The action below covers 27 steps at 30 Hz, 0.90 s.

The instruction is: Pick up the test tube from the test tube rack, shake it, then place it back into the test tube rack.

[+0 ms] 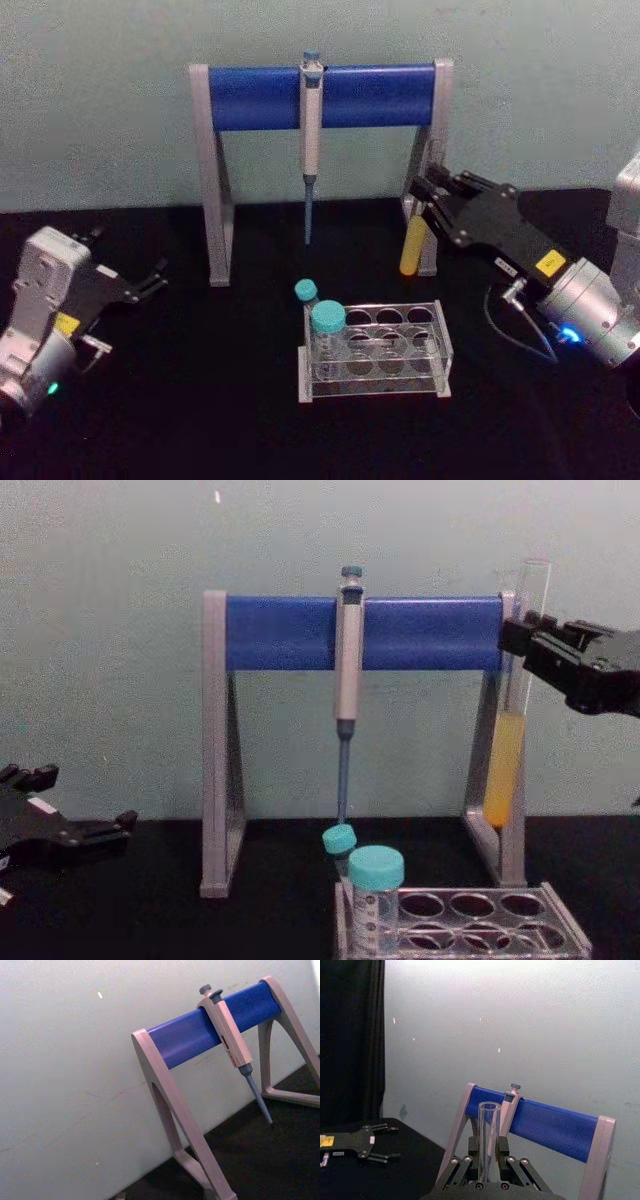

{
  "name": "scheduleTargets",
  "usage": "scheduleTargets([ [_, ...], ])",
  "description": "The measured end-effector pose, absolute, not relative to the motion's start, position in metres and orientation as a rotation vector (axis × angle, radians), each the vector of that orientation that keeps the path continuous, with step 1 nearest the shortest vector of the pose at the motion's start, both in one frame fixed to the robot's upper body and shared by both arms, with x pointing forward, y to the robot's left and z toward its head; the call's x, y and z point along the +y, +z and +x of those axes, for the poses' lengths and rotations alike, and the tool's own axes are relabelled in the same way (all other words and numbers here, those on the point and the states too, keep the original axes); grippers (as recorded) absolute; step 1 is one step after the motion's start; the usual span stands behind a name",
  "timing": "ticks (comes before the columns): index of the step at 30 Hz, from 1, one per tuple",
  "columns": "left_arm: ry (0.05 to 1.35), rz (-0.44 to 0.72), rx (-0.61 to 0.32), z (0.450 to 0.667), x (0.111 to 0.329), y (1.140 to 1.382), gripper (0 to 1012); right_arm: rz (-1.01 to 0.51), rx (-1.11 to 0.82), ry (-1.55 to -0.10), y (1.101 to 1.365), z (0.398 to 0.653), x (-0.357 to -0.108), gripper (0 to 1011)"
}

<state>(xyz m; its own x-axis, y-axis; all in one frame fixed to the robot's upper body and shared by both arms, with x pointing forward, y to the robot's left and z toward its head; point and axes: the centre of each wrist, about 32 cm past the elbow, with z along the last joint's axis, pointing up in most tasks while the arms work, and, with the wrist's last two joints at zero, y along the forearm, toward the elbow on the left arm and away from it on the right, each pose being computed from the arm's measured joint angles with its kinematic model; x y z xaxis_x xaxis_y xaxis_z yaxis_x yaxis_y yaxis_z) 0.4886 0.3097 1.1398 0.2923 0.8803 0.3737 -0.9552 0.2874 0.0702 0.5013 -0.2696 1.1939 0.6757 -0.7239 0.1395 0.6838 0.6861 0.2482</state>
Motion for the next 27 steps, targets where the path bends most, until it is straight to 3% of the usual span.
scheduleTargets([
  [27,1.248,0.304,-0.285,0.4886,0.3097,1.1398,1001,0.174,-0.246,-0.751,1.1929,0.5037,-0.2642,229],
])
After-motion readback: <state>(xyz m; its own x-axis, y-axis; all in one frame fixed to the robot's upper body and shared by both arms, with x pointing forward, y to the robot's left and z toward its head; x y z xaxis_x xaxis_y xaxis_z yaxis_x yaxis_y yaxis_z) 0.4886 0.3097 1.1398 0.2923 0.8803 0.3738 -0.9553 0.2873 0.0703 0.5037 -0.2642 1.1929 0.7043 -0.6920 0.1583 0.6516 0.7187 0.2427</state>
